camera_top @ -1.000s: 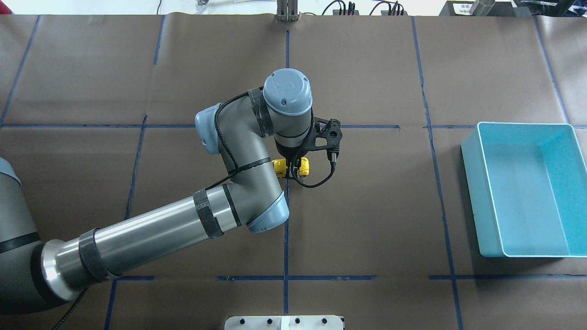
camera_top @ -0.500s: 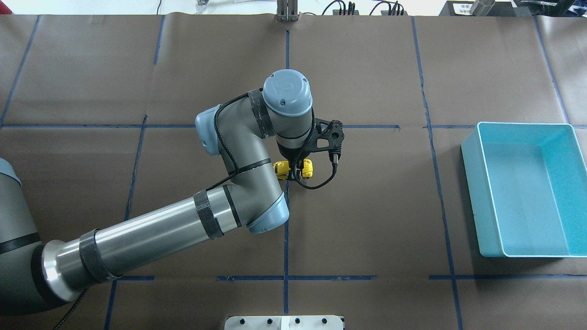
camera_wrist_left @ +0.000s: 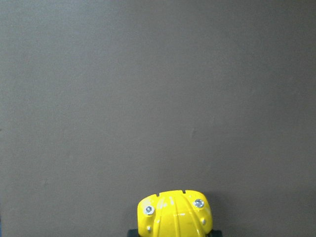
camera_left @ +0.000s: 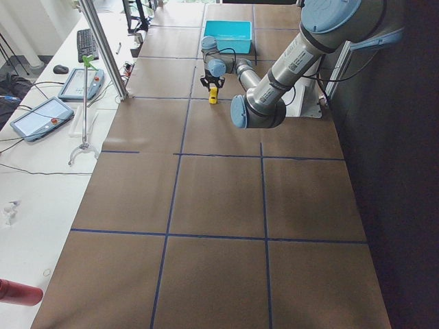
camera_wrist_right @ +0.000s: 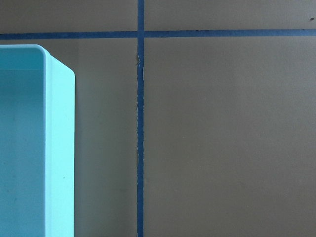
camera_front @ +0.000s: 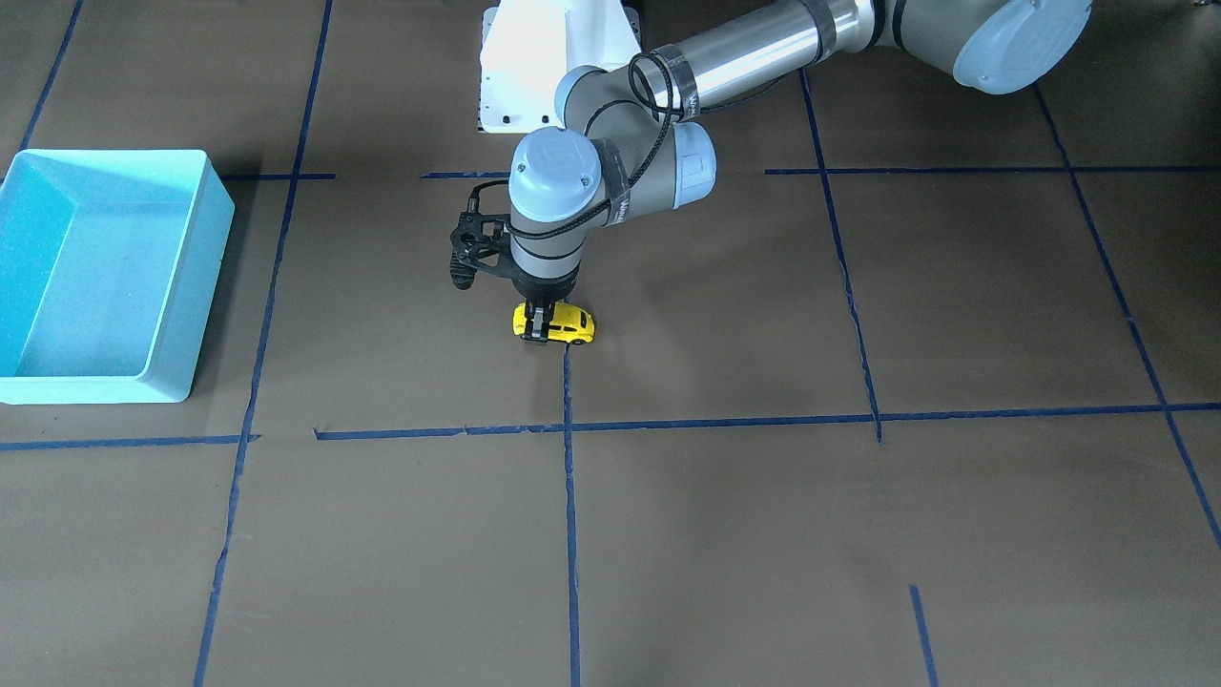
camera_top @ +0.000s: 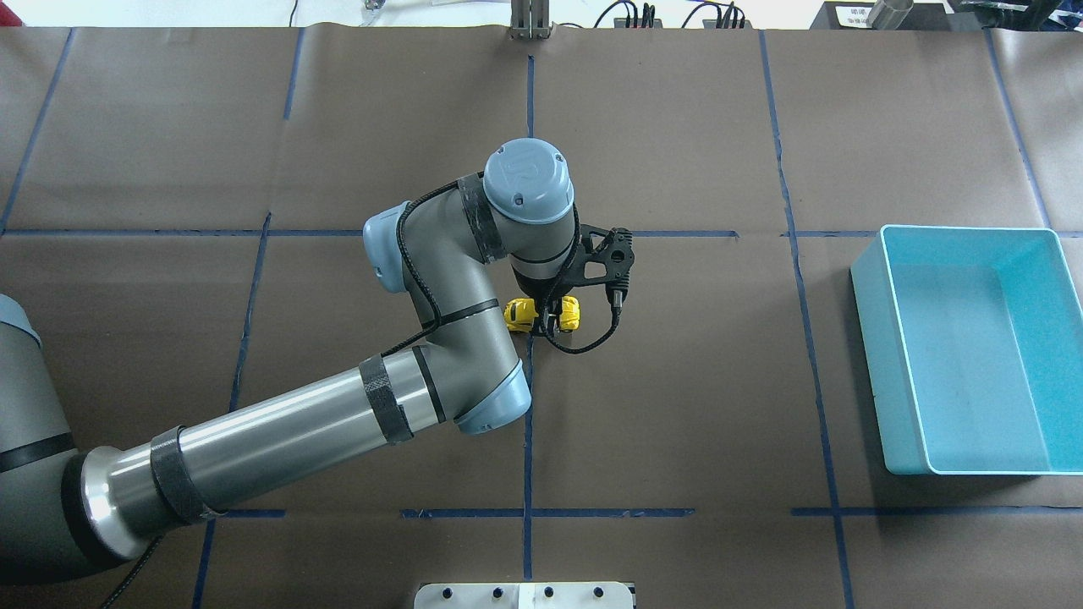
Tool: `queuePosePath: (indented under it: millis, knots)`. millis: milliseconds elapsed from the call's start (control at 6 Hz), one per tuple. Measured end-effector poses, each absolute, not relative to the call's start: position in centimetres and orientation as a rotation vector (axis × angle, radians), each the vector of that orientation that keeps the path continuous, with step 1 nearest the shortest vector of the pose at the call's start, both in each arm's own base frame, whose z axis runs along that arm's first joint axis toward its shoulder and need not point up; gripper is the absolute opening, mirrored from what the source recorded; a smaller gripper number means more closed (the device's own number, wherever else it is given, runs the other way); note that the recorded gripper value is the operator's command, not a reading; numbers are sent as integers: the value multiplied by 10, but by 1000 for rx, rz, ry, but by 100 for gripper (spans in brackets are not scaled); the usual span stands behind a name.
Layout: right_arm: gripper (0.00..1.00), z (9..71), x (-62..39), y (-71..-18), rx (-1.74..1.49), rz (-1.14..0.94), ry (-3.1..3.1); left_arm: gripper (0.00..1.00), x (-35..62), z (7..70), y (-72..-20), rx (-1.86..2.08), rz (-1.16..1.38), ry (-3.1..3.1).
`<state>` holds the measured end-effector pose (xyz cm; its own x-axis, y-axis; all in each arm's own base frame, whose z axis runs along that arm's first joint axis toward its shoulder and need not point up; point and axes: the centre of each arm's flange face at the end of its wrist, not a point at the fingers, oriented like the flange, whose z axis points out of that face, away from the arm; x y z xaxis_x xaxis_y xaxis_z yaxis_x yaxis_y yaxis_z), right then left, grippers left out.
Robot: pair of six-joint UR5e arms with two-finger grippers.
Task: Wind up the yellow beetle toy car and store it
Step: 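Press the car down and drag it back toward the robot with the left gripper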
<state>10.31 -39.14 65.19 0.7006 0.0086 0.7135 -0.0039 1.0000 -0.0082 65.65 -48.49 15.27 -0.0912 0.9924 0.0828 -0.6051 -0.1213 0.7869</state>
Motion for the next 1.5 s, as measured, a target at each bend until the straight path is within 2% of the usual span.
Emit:
queuePosePath:
  millis: [1500]
  knots:
    - [100,643,103,-393,11,3,-807,0,640,159,-495,686,1579,874]
